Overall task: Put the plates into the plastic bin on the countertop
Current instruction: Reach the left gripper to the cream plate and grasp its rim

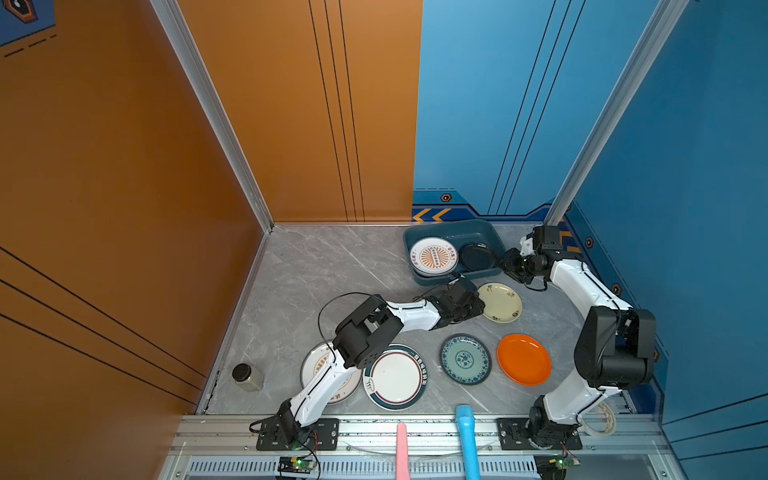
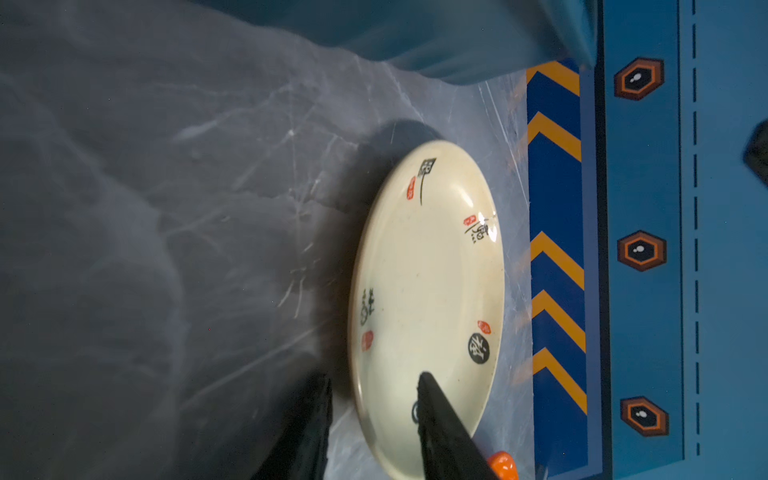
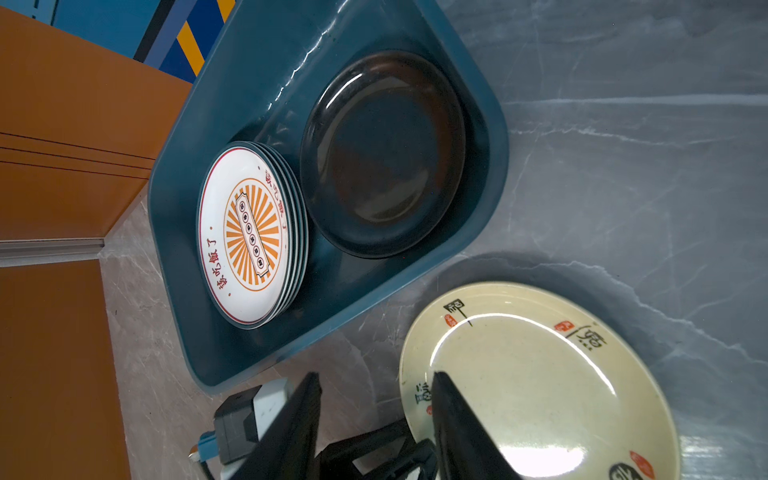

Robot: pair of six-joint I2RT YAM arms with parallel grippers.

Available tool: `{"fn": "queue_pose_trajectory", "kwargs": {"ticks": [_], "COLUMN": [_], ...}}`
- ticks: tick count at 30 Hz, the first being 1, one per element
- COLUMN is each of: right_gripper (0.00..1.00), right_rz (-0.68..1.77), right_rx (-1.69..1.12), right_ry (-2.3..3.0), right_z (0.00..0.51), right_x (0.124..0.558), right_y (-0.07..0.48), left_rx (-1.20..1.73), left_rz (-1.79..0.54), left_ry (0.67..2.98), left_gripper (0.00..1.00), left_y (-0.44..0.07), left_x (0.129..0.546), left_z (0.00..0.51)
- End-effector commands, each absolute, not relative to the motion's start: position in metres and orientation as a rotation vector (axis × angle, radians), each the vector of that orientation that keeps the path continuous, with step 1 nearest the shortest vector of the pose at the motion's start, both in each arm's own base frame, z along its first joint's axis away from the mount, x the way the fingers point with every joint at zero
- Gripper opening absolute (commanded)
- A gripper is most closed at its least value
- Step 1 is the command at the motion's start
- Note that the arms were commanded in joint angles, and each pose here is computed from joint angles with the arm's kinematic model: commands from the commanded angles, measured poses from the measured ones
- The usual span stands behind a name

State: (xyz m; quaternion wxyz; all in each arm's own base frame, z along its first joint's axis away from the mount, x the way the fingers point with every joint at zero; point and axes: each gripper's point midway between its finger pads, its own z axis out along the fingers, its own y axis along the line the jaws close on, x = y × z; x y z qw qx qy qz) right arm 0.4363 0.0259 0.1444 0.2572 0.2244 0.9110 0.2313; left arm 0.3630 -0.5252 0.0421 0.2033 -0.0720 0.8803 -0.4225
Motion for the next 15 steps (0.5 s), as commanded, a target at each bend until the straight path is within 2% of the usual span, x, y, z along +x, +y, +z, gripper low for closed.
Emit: {"fn": "queue_pose_trajectory", "kwargs": {"ticks": [1,8,15], "right_gripper": [0.47,0.47,0.47], "right_rz": [0.652,0.661,0.673], "right_rx": [0.603,0.6,0.594], "right_ry": [2.44,2.44,2.435], "right_z": [0.154,0.153,0.154], "right_x": [0.434,0.434,0.432], "right_y": [0.025,0.026,0.028], "left_rx": [-0.256,-0.262,-0.202], "left_rz": [-1.045,-1.005,-0.961], "left_ry": [2.532,2.544,2.544], "left_gripper": [0.35,0.13,0.01], "left_y": [-0.514,-0.508,-0.501], "left_x": [0.362,0.365,0.367], "left_z": [-0.004,-0.021,-0.016]}}
